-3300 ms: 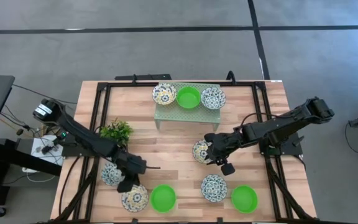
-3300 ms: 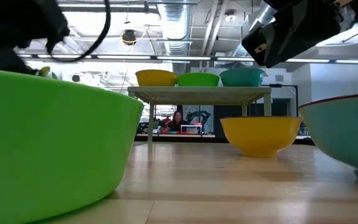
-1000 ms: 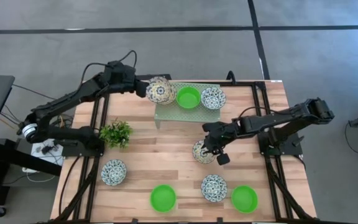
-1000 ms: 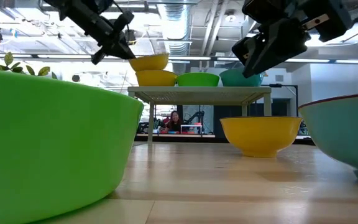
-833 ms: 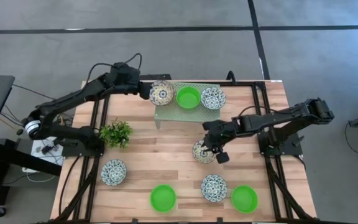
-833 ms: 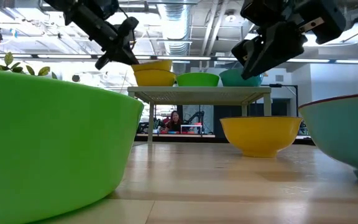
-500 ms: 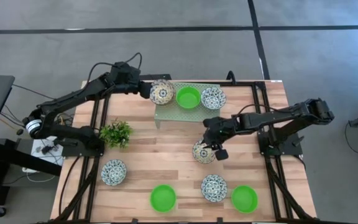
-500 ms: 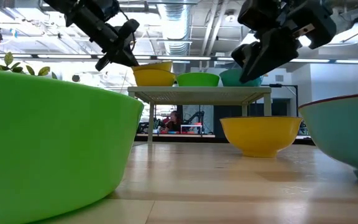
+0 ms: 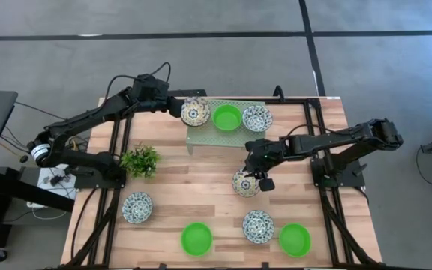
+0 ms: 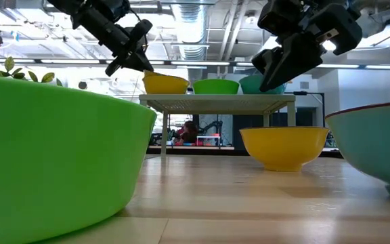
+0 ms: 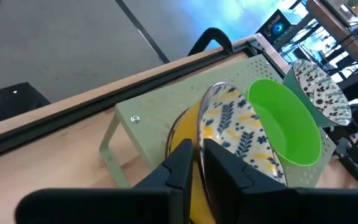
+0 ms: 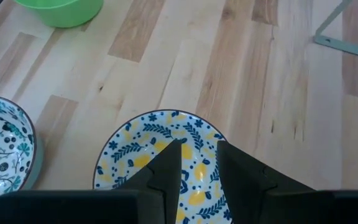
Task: Pick & Place Mini bowls
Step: Stack the bottom yellow bowl on the yellow bowl on the shelf, then stack the bottom blue bowl on the blue bowl on the shelf
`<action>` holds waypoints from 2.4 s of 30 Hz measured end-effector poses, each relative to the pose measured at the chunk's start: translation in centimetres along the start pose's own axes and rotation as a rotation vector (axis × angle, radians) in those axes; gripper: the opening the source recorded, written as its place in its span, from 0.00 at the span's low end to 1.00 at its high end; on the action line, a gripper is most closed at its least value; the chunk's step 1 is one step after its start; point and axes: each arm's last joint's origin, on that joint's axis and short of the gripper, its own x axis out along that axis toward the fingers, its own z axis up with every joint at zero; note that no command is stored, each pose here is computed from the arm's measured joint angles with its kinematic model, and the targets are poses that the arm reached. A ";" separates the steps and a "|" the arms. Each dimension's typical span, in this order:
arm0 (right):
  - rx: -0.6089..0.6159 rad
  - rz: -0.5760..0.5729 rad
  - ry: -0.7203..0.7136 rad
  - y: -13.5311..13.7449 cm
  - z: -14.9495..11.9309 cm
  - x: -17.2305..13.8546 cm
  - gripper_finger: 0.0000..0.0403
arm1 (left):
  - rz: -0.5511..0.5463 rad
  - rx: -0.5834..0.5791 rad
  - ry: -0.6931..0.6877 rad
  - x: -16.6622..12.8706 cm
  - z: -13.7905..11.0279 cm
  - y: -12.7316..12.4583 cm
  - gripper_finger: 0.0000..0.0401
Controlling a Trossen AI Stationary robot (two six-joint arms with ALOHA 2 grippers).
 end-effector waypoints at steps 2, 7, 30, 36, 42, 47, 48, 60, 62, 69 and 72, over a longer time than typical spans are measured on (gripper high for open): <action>0.000 0.000 0.000 0.0 0.0 0.0 0.24 | 0.001 0.000 0.002 0.2 0.0 0.0 0.10; 0.000 0.000 0.000 0.0 0.0 0.0 0.24 | 0.006 0.001 0.017 1.0 -0.2 0.2 0.10; -0.008 -0.010 -0.049 -0.1 0.5 0.0 0.24 | -0.229 0.219 -0.261 -8.4 0.4 -4.4 0.17; -0.013 -0.018 -0.091 -0.1 0.9 0.0 0.24 | -0.349 0.331 -0.259 -9.9 -0.8 -6.5 0.16; -0.018 -0.029 -0.137 -0.2 1.3 0.0 0.24 | -0.432 0.424 -0.188 -9.3 -3.0 -7.9 0.16; 0.031 -0.025 -0.137 -0.3 1.4 0.4 0.24 | -0.485 0.456 -0.111 -8.6 -5.3 -8.5 0.15; 0.041 -0.022 -0.126 -0.3 1.3 0.5 0.24 | -0.496 0.463 -0.094 -8.5 -5.8 -8.6 0.14; 0.075 -0.014 -0.092 -0.5 0.9 2.8 0.24 | -0.614 0.589 0.134 -7.1 -13.0 -9.1 0.12; 0.125 -0.012 -0.096 -0.5 1.1 2.7 0.24 | -0.624 0.607 0.173 -6.9 -14.2 -8.9 0.12; 0.264 0.094 -0.111 0.8 2.0 2.5 0.24 | -0.646 0.638 0.232 -6.2 -17.1 -8.1 0.12; 0.306 0.190 -0.069 2.5 2.0 2.7 0.24 | -0.647 0.640 0.235 -6.0 -17.5 -7.9 0.12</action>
